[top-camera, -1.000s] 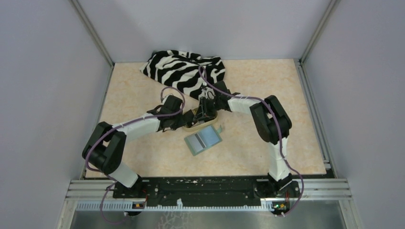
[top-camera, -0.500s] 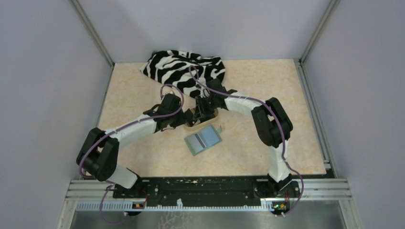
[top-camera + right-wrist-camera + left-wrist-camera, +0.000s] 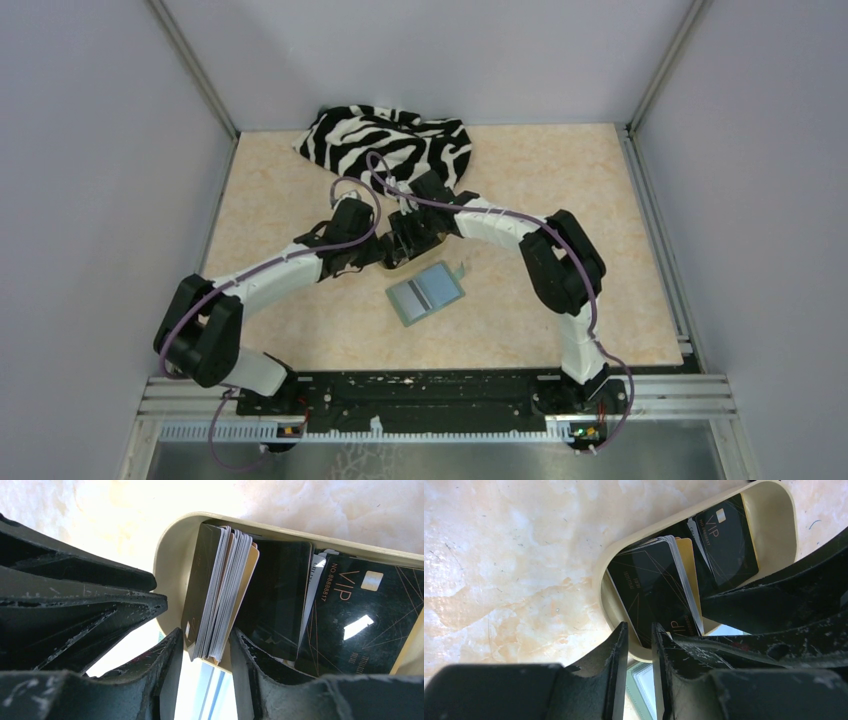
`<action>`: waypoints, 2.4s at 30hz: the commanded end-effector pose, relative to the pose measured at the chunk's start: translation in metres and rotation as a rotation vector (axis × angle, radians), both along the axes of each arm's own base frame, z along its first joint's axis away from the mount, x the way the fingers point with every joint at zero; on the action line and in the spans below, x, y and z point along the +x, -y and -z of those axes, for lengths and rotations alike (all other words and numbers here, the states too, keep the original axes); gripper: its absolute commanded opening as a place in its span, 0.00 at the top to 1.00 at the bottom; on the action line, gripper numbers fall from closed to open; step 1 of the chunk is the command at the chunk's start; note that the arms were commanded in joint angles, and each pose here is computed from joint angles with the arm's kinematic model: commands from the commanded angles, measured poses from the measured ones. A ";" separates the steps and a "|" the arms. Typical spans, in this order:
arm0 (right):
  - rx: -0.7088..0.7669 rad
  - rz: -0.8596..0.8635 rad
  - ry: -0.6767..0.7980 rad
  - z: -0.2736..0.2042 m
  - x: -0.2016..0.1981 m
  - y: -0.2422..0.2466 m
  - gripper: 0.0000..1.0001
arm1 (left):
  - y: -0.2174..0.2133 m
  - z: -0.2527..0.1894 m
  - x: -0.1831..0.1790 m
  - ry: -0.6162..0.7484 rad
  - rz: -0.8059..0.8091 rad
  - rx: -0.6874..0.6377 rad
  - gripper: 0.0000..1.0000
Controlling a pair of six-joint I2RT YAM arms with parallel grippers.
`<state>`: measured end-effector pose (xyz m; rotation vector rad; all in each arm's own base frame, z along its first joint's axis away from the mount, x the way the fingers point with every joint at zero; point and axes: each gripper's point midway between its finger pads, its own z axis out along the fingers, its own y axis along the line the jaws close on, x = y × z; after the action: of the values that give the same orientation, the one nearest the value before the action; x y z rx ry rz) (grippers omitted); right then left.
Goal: Put the credit cards into the card holder
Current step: Pick up the credit card from the storage box.
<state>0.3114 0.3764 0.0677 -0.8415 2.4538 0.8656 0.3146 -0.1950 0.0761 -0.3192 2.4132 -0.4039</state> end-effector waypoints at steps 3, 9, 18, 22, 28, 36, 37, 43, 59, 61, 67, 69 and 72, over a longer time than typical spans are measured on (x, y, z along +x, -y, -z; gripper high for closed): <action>0.136 -0.045 -0.073 -0.021 -0.004 -0.020 0.57 | -0.007 0.010 0.001 -0.012 0.005 0.036 0.71; 0.261 -0.026 -0.213 -0.020 -0.006 -0.022 0.53 | -0.007 0.013 0.001 -0.017 0.010 0.032 0.72; 0.246 -0.006 -0.261 -0.001 -0.005 -0.020 0.52 | -0.007 0.017 0.000 -0.023 0.011 0.029 0.74; 0.245 -0.009 -0.283 0.006 -0.007 -0.021 0.52 | -0.005 0.019 -0.001 -0.026 0.018 0.019 0.74; 0.282 -0.022 -0.327 0.004 -0.010 -0.023 0.53 | -0.004 0.018 -0.003 -0.026 0.027 0.009 0.75; 0.378 0.006 -0.321 -0.028 0.009 -0.005 0.58 | -0.003 0.006 -0.004 0.011 0.046 -0.010 0.74; 0.390 0.006 -0.319 -0.031 0.011 -0.004 0.59 | -0.003 0.004 -0.004 0.013 0.049 -0.013 0.74; 0.399 0.010 -0.328 -0.032 0.013 0.002 0.61 | -0.001 0.000 -0.004 0.021 0.059 -0.020 0.74; 0.301 0.112 -0.260 -0.019 0.036 0.025 0.80 | -0.002 -0.017 -0.008 0.065 0.085 -0.040 0.74; 0.285 0.122 -0.243 -0.019 0.039 0.028 0.84 | -0.002 -0.020 -0.010 0.079 0.099 -0.047 0.74; 0.238 0.141 -0.170 -0.024 0.046 0.038 0.99 | 0.005 -0.043 -0.013 0.180 0.159 -0.106 0.64; 0.228 0.141 -0.141 -0.029 0.048 0.041 1.00 | 0.006 -0.054 -0.016 0.235 0.175 -0.140 0.52; 0.219 0.131 -0.097 -0.038 0.049 0.045 1.00 | 0.007 -0.072 -0.020 0.343 0.182 -0.211 0.24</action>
<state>0.3439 0.3359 0.0569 -0.4940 2.5643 1.1891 0.2922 -0.1949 0.1150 -0.1534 2.2537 -0.6070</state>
